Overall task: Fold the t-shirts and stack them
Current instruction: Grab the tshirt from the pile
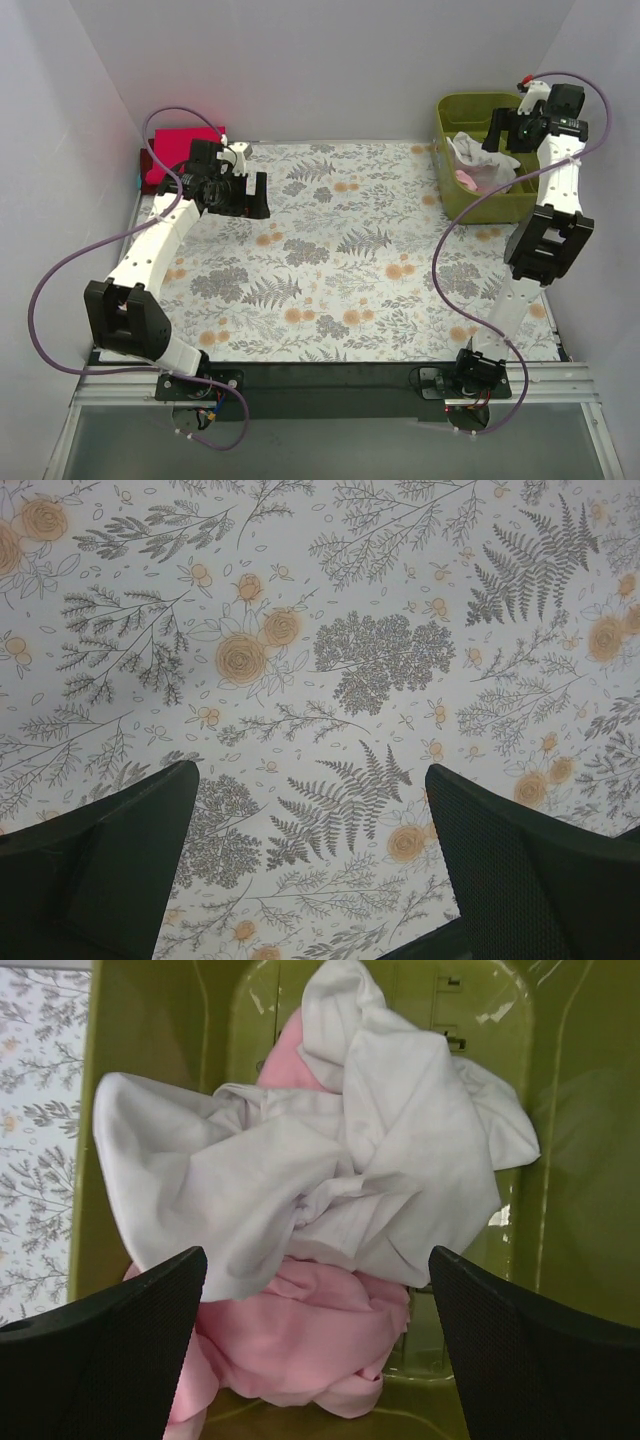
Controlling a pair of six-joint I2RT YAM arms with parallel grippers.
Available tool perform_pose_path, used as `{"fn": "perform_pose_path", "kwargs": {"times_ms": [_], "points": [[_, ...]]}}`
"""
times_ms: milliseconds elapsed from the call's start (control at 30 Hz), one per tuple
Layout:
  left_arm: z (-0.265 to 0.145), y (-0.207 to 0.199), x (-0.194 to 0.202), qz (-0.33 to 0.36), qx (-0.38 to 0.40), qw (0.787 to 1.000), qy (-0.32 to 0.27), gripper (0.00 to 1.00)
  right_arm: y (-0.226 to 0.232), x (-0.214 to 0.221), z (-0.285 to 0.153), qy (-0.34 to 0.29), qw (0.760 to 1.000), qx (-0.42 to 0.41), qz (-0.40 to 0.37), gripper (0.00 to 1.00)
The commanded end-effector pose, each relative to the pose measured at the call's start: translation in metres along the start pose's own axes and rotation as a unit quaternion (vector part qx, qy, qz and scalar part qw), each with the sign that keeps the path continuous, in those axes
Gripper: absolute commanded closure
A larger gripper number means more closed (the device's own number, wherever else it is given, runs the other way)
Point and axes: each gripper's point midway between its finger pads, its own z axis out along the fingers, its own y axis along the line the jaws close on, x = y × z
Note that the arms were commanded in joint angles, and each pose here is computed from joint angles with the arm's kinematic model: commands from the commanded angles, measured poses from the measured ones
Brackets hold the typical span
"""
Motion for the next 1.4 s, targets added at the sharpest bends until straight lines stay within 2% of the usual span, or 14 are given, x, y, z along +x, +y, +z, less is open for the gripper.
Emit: {"fn": "perform_pose_path", "kwargs": {"times_ms": [0, 433, 533, 633, 667, 700, 767, 900, 933, 1000, 1033, 1100, 1200, 1367], "points": [[0.001, 0.006, 0.004, 0.006, -0.016, 1.0, 0.008, 0.03, -0.002, 0.002, 0.005, 0.003, 1.0, 0.002, -0.01, 0.02], [0.013, 0.018, 0.013, 0.006, -0.037, 0.999, 0.035, 0.02, -0.03, 0.077, 0.083, 0.087, 0.996, 0.014, 0.015, 0.02], [0.013, 0.02, 0.014, 0.008, -0.044, 0.998, 0.039, 0.02, -0.028, 0.085, 0.091, 0.093, 0.995, 0.003, 0.027, 0.08], [0.011, 0.02, 0.014, 0.01, -0.045, 0.998, 0.038, 0.02, -0.02, 0.079, 0.091, 0.083, 0.996, -0.019, 0.034, 0.44], [0.011, 0.021, 0.014, 0.012, -0.047, 0.998, 0.038, 0.02, -0.015, 0.074, 0.089, 0.075, 0.996, -0.032, 0.038, 0.71], [0.01, 0.021, 0.014, 0.015, -0.048, 0.998, 0.036, 0.02, -0.011, 0.068, 0.086, 0.068, 0.996, -0.04, 0.04, 0.83], [0.007, 0.021, 0.012, 0.02, -0.047, 0.998, 0.03, 0.02, 0.003, 0.041, 0.067, 0.037, 0.996, -0.063, 0.042, 0.99], [0.005, 0.019, 0.007, 0.027, -0.044, 0.999, 0.014, 0.02, 0.023, -0.019, 0.018, -0.035, 0.996, -0.076, 0.038, 0.99], [0.004, 0.019, 0.005, 0.028, -0.043, 0.999, 0.009, 0.02, 0.028, -0.047, -0.008, -0.074, 0.994, -0.071, 0.028, 0.99], [0.003, 0.017, 0.002, 0.03, -0.039, 0.999, 0.0, 0.02, 0.038, -0.065, -0.031, -0.105, 0.991, -0.072, 0.04, 0.99], [0.002, 0.016, 0.001, 0.031, -0.037, 0.999, -0.004, 0.02, 0.047, -0.092, -0.063, -0.151, 0.986, -0.067, 0.026, 0.99], [0.001, 0.015, -0.001, 0.032, -0.036, 0.999, -0.014, 0.02, 0.057, -0.098, -0.082, -0.172, 0.982, -0.073, 0.042, 0.99], [-0.002, 0.015, -0.006, 0.028, -0.038, 0.999, -0.028, 0.02, 0.081, -0.131, -0.142, -0.24, 0.967, -0.08, 0.025, 0.99], [-0.013, 0.006, -0.017, 0.017, -0.022, 0.999, -0.047, 0.02, 0.124, -0.171, -0.22, -0.316, 0.94, -0.128, -0.008, 0.99]]}}
